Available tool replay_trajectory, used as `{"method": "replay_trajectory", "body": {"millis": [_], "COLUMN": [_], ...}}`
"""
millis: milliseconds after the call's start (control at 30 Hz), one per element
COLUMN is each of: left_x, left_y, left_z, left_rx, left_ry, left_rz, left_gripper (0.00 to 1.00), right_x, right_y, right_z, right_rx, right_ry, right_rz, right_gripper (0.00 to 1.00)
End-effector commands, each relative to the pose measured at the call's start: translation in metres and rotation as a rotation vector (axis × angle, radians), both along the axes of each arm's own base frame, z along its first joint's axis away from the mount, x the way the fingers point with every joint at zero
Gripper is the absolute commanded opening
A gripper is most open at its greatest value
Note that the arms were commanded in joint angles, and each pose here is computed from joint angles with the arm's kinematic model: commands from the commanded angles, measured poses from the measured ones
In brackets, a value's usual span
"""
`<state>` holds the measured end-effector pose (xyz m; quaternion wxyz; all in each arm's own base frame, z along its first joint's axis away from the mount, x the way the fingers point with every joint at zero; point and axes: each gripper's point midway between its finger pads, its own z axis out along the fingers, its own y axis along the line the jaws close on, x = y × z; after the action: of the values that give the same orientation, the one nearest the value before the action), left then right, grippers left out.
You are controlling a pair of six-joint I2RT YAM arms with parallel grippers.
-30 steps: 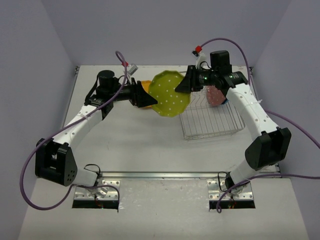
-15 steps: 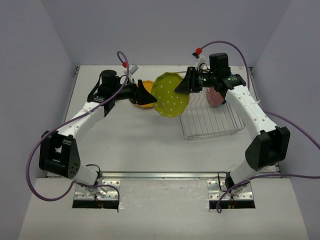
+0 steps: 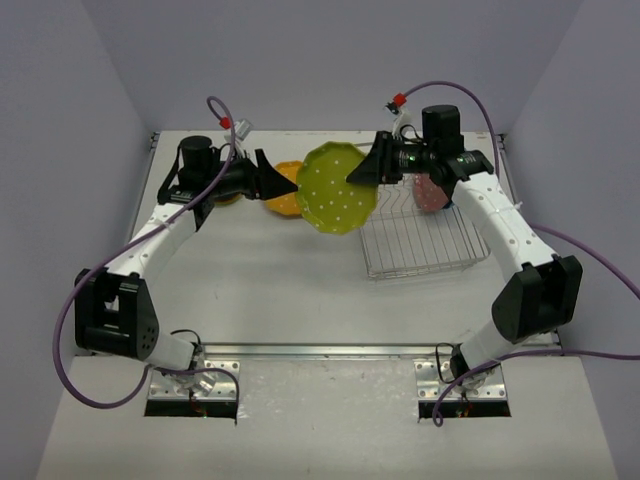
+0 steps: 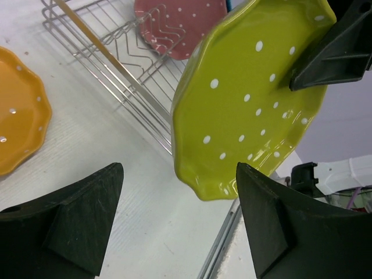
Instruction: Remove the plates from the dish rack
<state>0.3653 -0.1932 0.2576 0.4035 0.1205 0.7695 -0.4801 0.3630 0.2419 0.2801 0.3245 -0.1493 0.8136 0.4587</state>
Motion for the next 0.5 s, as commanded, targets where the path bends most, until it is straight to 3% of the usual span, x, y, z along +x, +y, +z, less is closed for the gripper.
{"method": "replay_trajectory", "body": {"millis": [0,267,467], "left_x": [-0.009,-0.037,-0.055], "left_y": [-0.013,-0.037,-0.049], "left_z": [0.012,0.023,0.022], "left_rx": [-0.066,-0.161,-0.192], "left_ry": [-0.02,-0.006,0.017], "left_rz": [-0.1,-0.271,-0.363], "left_gripper": [0.75,0.69,0.58], "right_x": [-0.031,-0.034,-0.031], "right_y": [0.018,0.026,0.029], "right_z": [0.071,0.065,0.062], "right_rx": [0.213,0.29,0.312], "right_ry": [-0.13,-0.037,0.0], "right_rz": [0.182,0.24,0.261], "right_gripper": [0.0,0.0,0.0]}}
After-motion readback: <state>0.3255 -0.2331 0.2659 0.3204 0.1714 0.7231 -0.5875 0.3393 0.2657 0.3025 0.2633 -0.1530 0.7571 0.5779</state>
